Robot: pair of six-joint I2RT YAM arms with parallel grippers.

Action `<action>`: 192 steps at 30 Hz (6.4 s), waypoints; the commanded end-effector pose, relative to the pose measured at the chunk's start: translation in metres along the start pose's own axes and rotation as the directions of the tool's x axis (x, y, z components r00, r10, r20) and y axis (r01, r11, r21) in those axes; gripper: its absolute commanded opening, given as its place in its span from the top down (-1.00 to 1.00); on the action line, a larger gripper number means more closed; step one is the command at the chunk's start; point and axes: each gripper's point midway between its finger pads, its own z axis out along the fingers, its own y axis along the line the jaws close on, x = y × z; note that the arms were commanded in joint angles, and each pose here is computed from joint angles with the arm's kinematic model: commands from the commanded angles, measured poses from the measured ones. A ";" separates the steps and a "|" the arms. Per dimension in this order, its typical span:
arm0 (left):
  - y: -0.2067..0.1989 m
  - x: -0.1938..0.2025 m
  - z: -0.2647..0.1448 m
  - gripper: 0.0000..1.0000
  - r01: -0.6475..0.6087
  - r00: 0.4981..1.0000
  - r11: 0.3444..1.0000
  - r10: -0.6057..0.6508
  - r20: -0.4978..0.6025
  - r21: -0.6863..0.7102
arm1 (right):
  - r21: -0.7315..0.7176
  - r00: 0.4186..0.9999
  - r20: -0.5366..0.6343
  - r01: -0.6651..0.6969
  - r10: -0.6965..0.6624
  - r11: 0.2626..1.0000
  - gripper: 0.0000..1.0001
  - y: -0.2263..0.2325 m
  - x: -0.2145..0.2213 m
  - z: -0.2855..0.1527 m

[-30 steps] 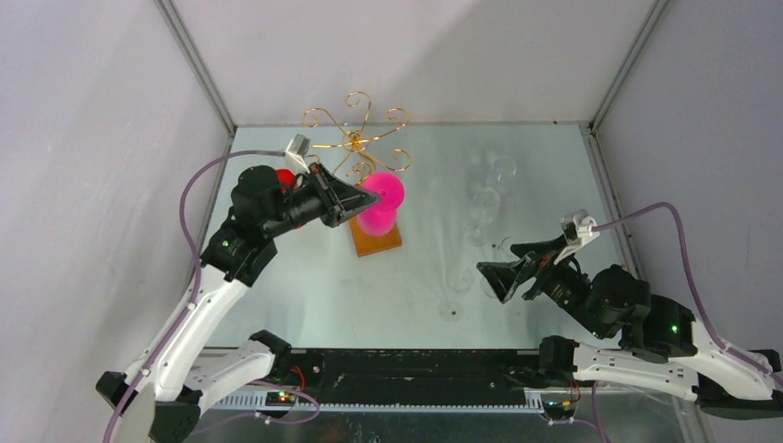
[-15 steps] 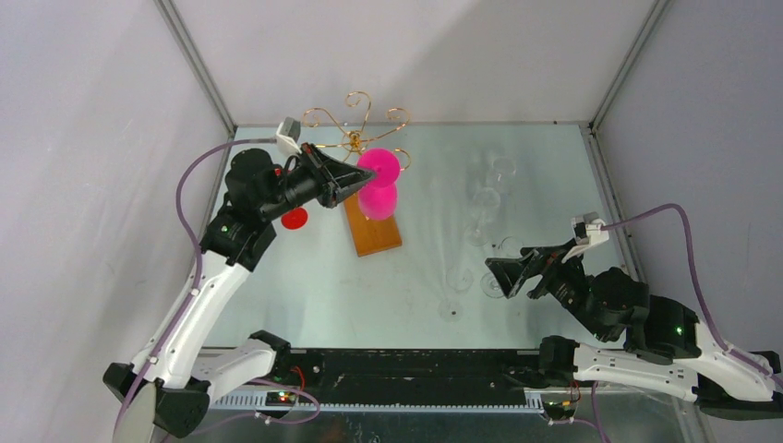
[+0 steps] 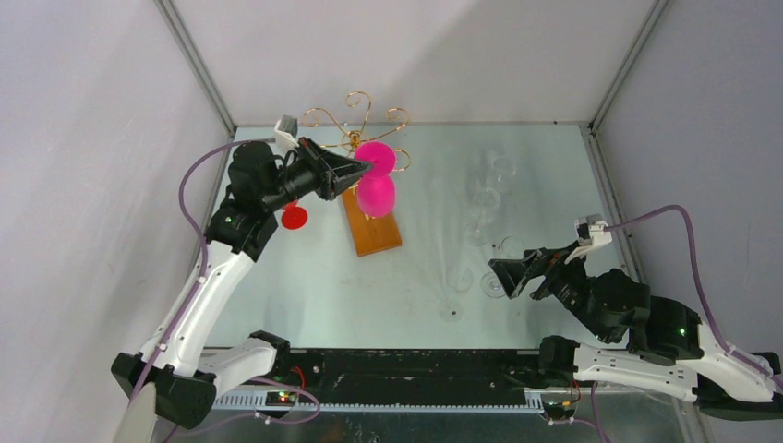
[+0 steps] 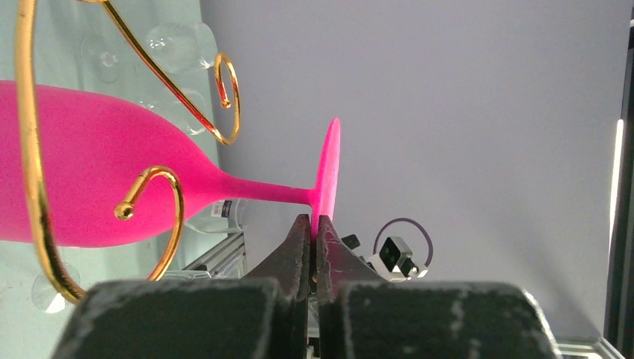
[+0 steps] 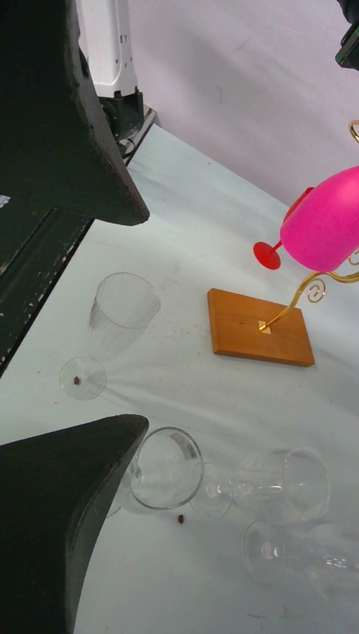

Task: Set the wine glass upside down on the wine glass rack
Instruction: Turn the wine glass upside down at the wine rack.

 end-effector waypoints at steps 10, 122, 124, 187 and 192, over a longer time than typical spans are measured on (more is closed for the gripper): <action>-0.014 -0.027 -0.010 1.00 -0.043 0.995 0.999 0.041 0.089 0.018 | 0.028 0.998 -0.006 -0.067 0.067 0.997 -0.99 -0.007 0.004 -0.003; 0.015 -0.025 -0.023 0.99 -0.001 0.996 1.000 0.003 0.093 -0.023 | 0.163 0.988 -0.054 -0.134 0.145 0.977 -0.99 -0.026 0.026 -0.001; 0.016 -0.025 -0.022 0.97 0.000 0.995 1.000 0.003 0.097 -0.027 | 0.164 0.988 -0.059 -0.131 0.143 0.978 -0.99 -0.026 0.027 -0.001; 0.035 -0.004 -0.041 -0.51 -0.199 0.980 0.953 0.192 -0.056 -0.229 | 0.190 0.985 -0.069 -0.141 0.156 0.972 -0.99 -0.034 0.031 -0.004; 0.039 0.000 -0.044 -0.55 -0.231 0.973 0.943 0.221 -0.069 -0.240 | 0.189 0.984 -0.072 -0.148 0.163 0.971 -0.99 -0.034 0.032 -0.005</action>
